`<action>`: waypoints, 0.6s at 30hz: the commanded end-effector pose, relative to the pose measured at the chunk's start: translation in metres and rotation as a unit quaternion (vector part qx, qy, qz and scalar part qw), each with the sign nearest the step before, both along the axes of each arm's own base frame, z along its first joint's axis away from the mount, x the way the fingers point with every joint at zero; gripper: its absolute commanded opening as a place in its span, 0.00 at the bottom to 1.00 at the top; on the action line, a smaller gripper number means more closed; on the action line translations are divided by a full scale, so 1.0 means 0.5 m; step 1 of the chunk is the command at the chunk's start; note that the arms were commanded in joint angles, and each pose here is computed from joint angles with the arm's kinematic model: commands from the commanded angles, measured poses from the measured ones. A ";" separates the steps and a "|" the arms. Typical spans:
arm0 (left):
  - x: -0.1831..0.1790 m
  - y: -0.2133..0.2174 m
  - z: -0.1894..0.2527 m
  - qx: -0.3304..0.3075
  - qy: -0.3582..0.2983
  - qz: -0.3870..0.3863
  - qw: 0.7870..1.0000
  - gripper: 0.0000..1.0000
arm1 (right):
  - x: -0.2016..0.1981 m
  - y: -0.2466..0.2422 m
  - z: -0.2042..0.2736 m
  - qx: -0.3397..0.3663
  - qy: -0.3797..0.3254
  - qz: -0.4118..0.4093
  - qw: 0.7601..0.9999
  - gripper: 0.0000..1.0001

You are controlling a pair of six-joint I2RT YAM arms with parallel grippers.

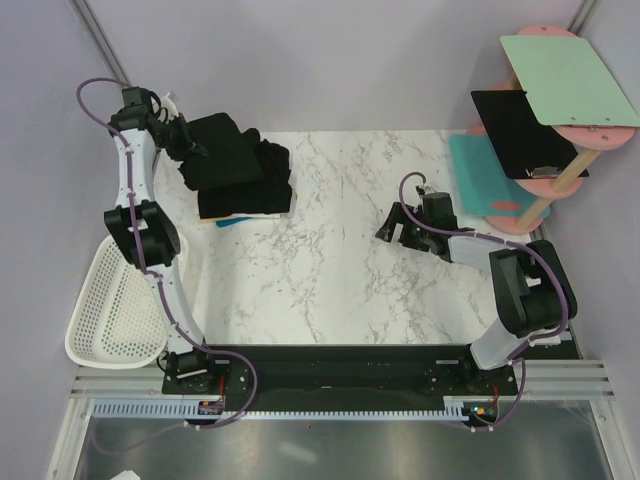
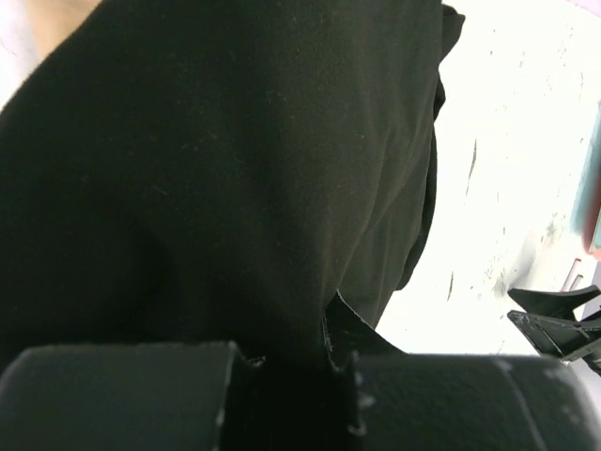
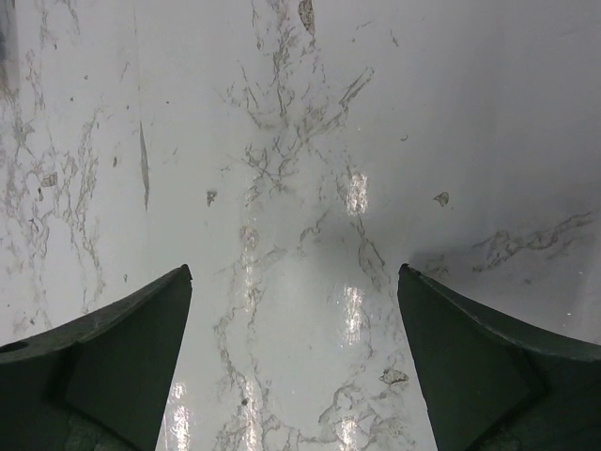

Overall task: Fold and stack the t-shirts
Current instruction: Put the neatly folded tshirt into the corner of the board with the left arm

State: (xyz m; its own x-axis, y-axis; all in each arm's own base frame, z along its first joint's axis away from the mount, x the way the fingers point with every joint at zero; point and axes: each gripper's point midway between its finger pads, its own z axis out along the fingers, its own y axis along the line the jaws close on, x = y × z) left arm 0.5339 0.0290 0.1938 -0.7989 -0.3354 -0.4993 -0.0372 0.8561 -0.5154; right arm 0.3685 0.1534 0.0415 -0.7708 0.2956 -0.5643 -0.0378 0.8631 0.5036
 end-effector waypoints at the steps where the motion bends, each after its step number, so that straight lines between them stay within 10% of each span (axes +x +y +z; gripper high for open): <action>1: -0.002 -0.042 -0.014 -0.015 -0.001 -0.044 0.999 0.02 | 0.001 0.005 -0.016 0.006 0.006 0.002 1.000 0.98; 18: -0.028 -0.075 -0.100 0.007 0.065 -0.050 0.997 0.02 | 0.040 0.092 0.018 -0.014 -0.017 0.043 0.999 0.98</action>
